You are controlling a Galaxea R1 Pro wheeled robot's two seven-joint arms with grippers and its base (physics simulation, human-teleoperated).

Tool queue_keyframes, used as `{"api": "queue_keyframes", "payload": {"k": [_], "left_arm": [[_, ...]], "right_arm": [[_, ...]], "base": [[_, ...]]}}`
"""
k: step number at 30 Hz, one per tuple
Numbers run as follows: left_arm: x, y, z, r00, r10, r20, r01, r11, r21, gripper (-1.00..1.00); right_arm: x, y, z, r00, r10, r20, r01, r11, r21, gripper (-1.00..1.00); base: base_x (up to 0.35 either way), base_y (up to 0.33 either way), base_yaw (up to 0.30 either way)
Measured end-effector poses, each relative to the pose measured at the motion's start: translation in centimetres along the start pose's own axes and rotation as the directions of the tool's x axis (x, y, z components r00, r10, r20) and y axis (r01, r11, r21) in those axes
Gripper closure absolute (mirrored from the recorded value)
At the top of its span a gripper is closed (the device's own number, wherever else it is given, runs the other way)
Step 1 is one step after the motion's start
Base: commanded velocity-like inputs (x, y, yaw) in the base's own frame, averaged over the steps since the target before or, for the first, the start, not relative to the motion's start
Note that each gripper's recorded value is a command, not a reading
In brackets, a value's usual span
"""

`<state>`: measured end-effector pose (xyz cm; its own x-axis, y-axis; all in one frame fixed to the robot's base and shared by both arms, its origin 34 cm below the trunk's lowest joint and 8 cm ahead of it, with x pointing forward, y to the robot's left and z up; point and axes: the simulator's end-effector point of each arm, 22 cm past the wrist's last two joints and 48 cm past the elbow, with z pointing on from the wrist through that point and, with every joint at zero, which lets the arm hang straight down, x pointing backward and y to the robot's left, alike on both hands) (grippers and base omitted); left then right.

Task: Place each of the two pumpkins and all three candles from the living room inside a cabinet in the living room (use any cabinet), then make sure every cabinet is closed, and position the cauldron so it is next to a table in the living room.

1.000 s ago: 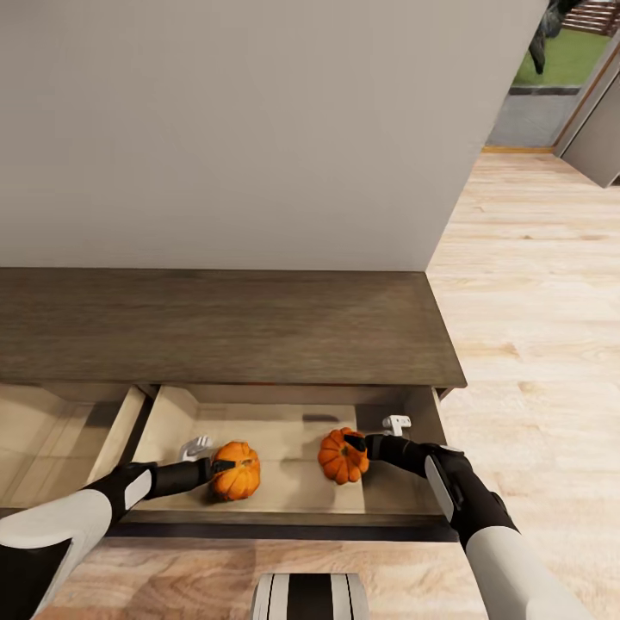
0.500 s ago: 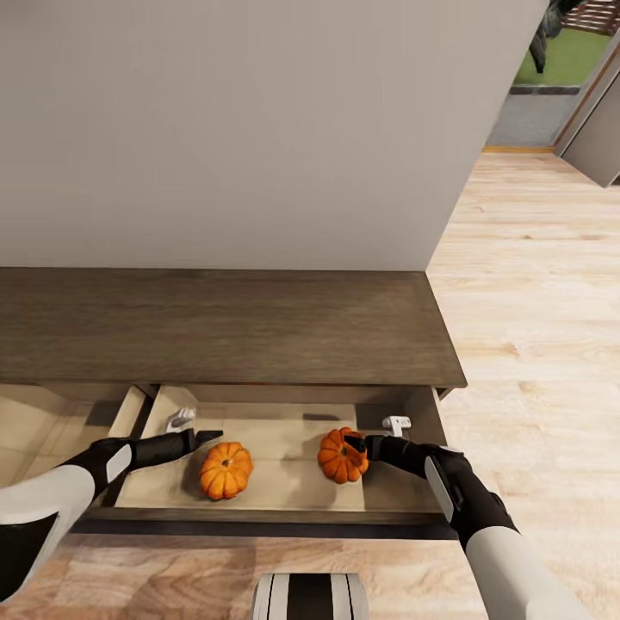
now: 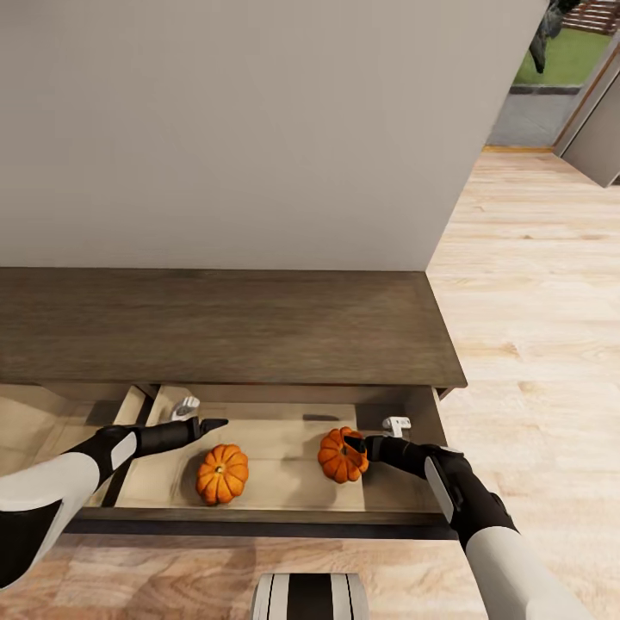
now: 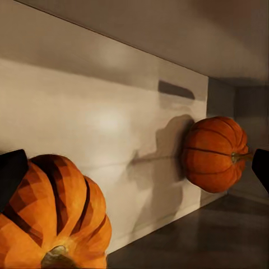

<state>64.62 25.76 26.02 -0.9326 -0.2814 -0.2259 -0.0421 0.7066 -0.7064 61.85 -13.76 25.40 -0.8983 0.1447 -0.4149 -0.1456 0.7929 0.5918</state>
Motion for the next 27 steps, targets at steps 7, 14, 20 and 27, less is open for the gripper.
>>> {"api": "queue_keyframes", "payload": {"k": [7,14,20,27], "left_arm": [[1.2,-1.2,0.8,1.0,-0.003,-0.021,0.004,0.999,0.039,-1.0],[2.7,-3.5,2.3,0.999,-0.011,-0.052,0.015,0.996,0.091,-1.0],[3.5,-6.3,2.6,0.996,-0.021,-0.086,0.032,0.99,0.139,-1.0],[3.0,-7.6,1.8,0.995,-0.032,-0.097,0.045,0.989,0.14,-1.0]], "right_arm": [[-0.3,0.1,-0.1,1.0,-0.005,0.005,0.005,1.0,-0.002,-1.0],[-0.5,0.2,-0.2,1.0,-0.004,0.006,0.004,1.0,-0.003,-1.0],[-1.3,2.1,-1.2,1.0,-0.003,-0.001,0.003,0.998,-0.064,-1.0],[-0.7,4.2,-2.6,0.994,0.061,-0.089,-0.072,0.99,-0.122,-1.0]], "base": [[0.0,0.0,0.0],[0.0,0.0,0.0],[0.0,0.0,0.0],[0.0,0.0,0.0]]}}
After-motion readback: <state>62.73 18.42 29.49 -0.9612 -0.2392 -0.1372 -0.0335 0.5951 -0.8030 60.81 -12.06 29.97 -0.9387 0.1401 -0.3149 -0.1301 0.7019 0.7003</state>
